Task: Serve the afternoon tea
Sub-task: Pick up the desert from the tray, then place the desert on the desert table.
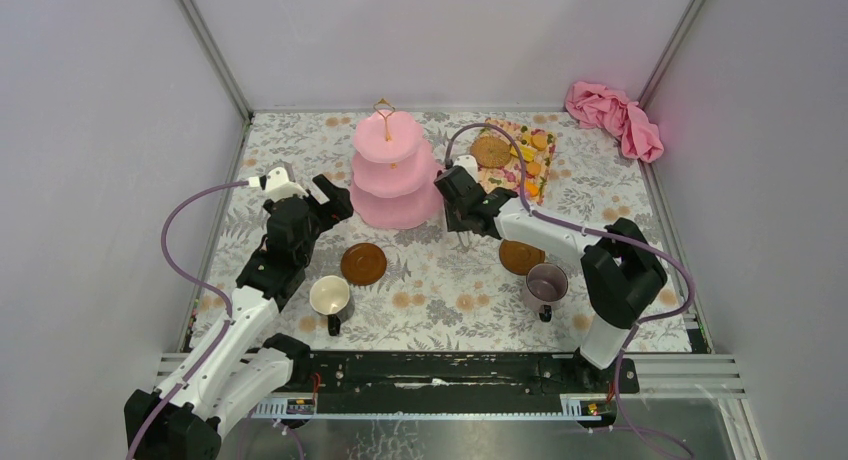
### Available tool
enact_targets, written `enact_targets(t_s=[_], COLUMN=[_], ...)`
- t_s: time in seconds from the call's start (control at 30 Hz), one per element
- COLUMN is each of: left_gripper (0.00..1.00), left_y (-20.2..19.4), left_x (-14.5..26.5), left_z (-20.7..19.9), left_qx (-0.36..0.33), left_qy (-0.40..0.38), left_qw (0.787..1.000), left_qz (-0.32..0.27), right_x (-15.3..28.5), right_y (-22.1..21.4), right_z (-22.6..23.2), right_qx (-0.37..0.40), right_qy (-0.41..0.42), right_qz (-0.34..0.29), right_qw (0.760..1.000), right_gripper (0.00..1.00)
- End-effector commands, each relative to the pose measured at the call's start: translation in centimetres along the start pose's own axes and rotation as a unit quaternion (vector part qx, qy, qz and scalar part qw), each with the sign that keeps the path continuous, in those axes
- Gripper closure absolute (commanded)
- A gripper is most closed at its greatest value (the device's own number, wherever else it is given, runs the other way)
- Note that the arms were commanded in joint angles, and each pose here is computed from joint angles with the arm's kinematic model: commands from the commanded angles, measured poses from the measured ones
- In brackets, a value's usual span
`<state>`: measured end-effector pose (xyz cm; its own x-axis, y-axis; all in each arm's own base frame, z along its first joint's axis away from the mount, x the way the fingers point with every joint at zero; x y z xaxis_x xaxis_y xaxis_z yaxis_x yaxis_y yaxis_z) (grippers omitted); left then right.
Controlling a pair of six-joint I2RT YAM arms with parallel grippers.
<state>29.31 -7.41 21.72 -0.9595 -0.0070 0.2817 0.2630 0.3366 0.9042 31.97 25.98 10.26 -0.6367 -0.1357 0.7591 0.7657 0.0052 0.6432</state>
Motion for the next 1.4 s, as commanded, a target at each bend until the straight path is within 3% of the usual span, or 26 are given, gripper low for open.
enact_targets(t_s=[0.0, 1.37], left_gripper=[0.00, 0.00], left_y=[1.0, 0.9], left_x=[-0.2, -0.2], left_z=[-0.4, -0.5], left_qx=[-0.002, -0.002], left_qy=[-0.005, -0.006], left_qw=[1.000, 1.000], left_qz=[-0.024, -0.023], right_x=[0.6, -4.3], right_y=[2.9, 2.5], right_z=[2.6, 4.1], right_qx=[-0.016, 0.031], right_qy=[0.040, 0.037], right_qz=[-0.047, -0.062], right_qw=[0.998, 0.997], right_gripper=[0.78, 0.79])
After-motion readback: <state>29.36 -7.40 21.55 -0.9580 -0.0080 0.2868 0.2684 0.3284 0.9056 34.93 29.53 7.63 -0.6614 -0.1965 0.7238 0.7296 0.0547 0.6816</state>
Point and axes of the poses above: each gripper's point midway between its finger pads, its own x axis back along the fingers, its own z axis along the line the jaws close on, y = z × x, the point moved 2 cm from there along x, back along the fingers, and after that the axes turned 8 degrees about -x, right-handed, at the moved point
